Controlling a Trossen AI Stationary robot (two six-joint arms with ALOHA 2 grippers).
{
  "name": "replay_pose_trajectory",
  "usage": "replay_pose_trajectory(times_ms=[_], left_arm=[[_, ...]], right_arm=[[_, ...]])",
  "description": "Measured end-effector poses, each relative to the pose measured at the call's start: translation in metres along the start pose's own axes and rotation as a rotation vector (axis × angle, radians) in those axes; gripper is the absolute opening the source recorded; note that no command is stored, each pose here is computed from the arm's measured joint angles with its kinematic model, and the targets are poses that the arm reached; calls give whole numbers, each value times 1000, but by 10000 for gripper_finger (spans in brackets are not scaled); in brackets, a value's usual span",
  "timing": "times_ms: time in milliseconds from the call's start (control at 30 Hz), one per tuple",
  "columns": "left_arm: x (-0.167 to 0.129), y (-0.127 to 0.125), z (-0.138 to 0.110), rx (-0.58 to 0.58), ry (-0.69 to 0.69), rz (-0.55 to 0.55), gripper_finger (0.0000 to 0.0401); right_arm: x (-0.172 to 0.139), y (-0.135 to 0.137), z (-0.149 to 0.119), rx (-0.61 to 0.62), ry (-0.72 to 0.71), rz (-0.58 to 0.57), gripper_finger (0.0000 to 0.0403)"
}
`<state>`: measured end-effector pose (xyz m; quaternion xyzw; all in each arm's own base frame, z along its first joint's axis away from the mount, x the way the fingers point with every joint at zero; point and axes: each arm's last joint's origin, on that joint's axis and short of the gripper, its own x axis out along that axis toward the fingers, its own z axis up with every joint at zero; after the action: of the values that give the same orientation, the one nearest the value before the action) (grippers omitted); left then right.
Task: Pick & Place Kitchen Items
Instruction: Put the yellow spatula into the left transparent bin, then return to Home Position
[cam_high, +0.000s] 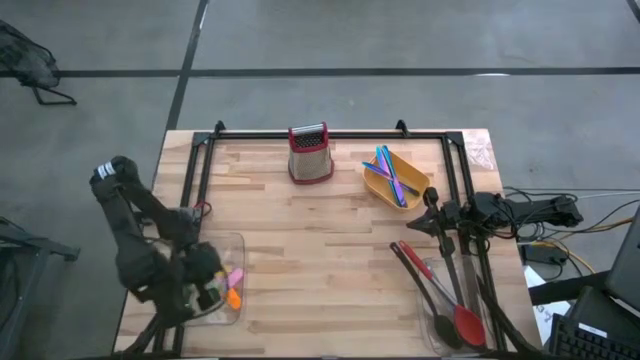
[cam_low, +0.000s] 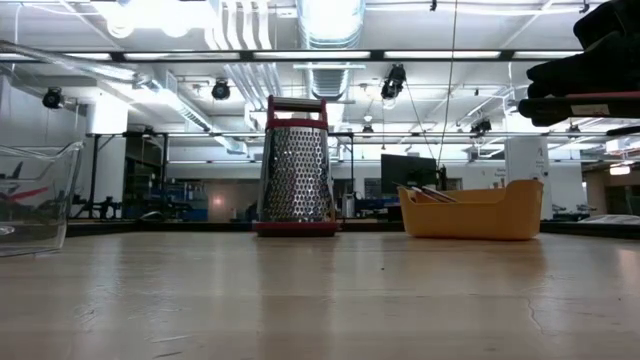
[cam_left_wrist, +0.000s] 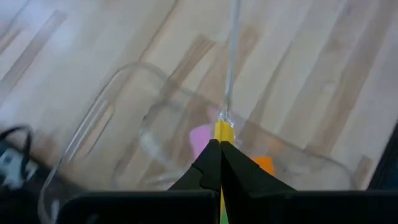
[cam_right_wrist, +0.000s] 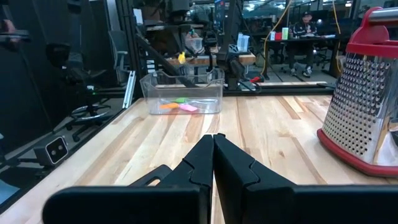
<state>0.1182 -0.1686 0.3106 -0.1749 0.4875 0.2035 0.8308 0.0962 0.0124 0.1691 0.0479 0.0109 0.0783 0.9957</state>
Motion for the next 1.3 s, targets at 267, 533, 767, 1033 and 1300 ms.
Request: replay_pose_trajectory(times_ms=[267, 533, 767, 1033, 1300], left_arm=[[-14, 8, -38, -123, 17, 62, 0], [-5, 3, -70, -237, 94, 189, 0], [12, 1, -81, -281, 132, 250, 9], [24, 0, -80, -317, 60, 224, 72], [25, -7, -55, -144, -512, -40, 129]], right_arm=[[0, 0, 0, 0, 0, 0, 9], [0, 0, 0, 0, 0, 0, 9], [0, 0, 0, 0, 0, 0, 9], [0, 0, 0, 0, 0, 0, 9], [0, 0, 0, 0, 0, 1, 9]])
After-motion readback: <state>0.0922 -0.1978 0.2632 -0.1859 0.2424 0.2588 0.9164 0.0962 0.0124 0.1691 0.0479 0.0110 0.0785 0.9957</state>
